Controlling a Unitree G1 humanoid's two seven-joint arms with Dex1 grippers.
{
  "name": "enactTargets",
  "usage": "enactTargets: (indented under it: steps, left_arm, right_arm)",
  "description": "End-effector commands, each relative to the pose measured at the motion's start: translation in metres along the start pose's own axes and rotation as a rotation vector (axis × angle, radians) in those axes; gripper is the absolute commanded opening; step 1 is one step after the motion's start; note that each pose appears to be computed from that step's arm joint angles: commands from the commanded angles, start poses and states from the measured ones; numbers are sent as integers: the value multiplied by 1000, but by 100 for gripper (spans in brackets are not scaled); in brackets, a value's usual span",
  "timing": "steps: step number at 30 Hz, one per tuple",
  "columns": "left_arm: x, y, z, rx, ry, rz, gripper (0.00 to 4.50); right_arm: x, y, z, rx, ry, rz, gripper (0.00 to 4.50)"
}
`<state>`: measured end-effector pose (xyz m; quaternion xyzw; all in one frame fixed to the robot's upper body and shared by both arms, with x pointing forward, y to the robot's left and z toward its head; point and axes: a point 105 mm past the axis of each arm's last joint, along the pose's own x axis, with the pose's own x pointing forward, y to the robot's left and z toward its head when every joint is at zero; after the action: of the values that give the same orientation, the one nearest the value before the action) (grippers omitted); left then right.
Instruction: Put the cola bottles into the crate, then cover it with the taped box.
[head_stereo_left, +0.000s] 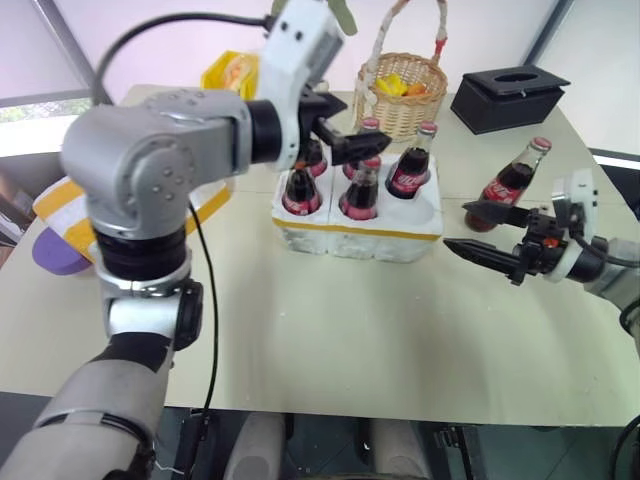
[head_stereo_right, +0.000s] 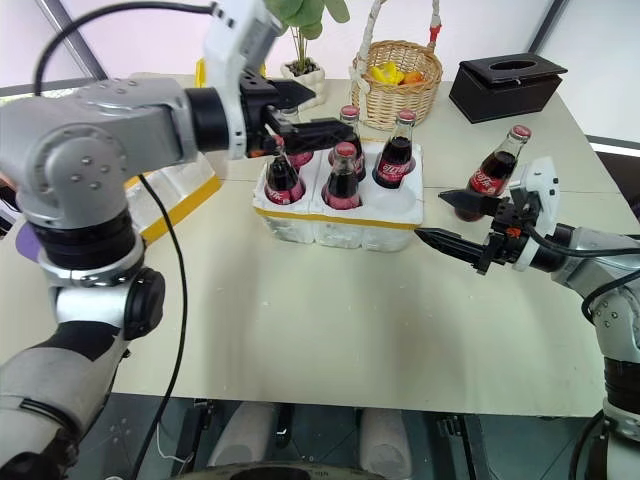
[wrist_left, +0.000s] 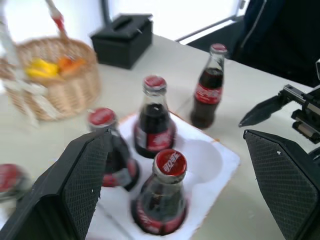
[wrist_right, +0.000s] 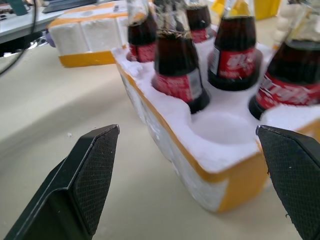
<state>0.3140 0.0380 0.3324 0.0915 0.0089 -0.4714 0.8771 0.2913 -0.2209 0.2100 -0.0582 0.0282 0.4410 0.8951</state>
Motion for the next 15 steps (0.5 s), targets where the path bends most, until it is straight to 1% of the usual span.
enactTargets:
  steps: [1, 3, 4, 5, 7, 9, 10, 12, 15]
  left_arm:
    - [-30, 2, 30, 44, -150, -17, 444]
    - [-55, 10, 37, 91, -225, -33, 444]
    - [-63, 12, 37, 120, -238, -41, 444]
    - [-74, 19, 32, 135, -227, -34, 444]
    - [-97, 28, 13, 92, -172, -65, 444]
    - [-114, 28, 1, 90, -153, -108, 444]
    - [-122, 28, -9, 65, -128, -131, 444]
    - [-138, 23, -29, 0, -82, -190, 444]
    - [-152, 14, -42, -88, -64, -266, 444]
  right_arm:
    - [-7, -18, 10, -62, -3, -84, 450]
    - [-12, -33, 9, -63, 2, -151, 450]
    - [-14, -37, 9, -62, 2, -168, 450]
    - [-17, -42, 9, -56, 2, -183, 450]
    - [-22, -50, 7, -57, 13, -214, 450]
    - [-25, -55, 5, -58, 21, -235, 450]
    - [-28, -58, 4, -55, 24, -244, 450]
    - [-35, -64, 2, -50, 34, -268, 450]
    - [-41, -74, 0, -36, 41, -313, 450]
